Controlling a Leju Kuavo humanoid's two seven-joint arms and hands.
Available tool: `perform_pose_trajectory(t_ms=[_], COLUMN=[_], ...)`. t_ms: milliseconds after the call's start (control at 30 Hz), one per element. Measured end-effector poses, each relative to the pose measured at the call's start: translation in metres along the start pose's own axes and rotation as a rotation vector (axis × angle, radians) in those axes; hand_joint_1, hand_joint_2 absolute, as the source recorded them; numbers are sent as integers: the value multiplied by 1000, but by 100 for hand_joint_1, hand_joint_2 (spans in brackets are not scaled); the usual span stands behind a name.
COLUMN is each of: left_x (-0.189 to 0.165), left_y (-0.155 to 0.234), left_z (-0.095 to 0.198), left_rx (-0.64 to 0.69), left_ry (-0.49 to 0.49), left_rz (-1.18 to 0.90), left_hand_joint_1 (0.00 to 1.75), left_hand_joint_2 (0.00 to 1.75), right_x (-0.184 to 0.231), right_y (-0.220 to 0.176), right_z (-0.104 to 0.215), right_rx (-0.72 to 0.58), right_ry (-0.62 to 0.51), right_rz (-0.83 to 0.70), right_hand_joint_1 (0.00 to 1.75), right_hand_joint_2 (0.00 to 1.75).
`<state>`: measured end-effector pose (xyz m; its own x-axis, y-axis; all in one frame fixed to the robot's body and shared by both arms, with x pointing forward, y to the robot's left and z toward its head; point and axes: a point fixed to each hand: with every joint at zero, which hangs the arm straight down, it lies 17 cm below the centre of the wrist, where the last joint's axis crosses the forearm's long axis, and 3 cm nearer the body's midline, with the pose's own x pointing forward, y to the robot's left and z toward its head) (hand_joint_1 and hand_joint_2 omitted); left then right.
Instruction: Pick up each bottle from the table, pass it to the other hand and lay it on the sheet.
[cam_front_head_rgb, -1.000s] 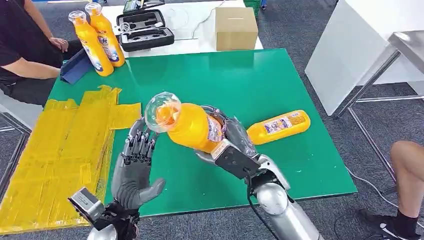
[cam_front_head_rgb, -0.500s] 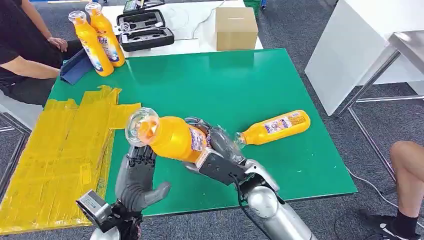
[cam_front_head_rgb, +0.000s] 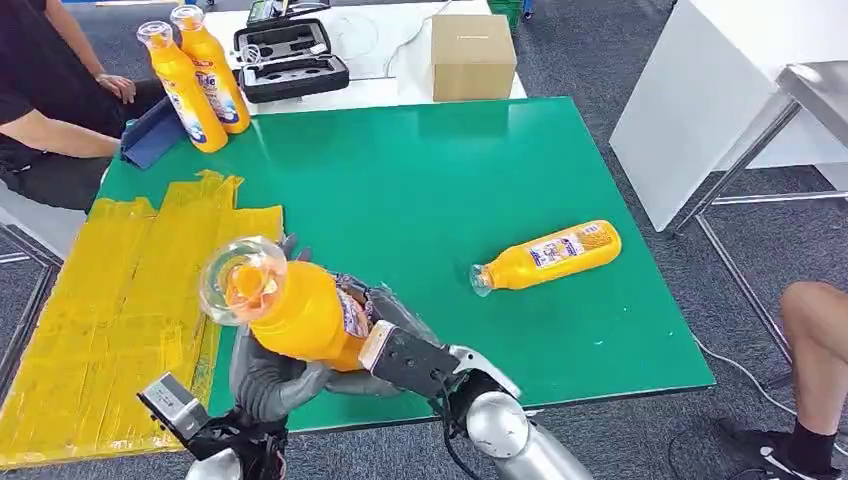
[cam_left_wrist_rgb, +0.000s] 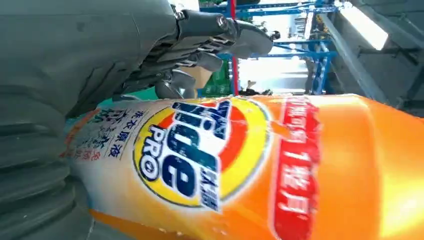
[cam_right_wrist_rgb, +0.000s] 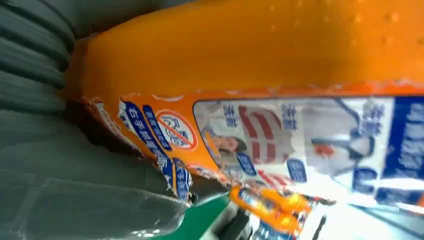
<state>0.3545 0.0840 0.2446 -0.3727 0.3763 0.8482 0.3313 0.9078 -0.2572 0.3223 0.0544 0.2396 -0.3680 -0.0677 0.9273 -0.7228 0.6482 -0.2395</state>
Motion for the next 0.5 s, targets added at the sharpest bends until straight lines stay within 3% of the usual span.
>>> perform_pose_trajectory(t_ms=[500], left_x=[20], left_y=[-19], left_z=[-1], left_rx=[-89], left_ry=[-175], left_rz=[-236], left_hand_joint_1=[0], left_hand_joint_2=[175], right_x=[9], right_y=[19], right_z=[3], right_rx=[127], right_ry=[-40], right_rz=[-182], right_hand_joint_1=[175], right_hand_joint_2=[175])
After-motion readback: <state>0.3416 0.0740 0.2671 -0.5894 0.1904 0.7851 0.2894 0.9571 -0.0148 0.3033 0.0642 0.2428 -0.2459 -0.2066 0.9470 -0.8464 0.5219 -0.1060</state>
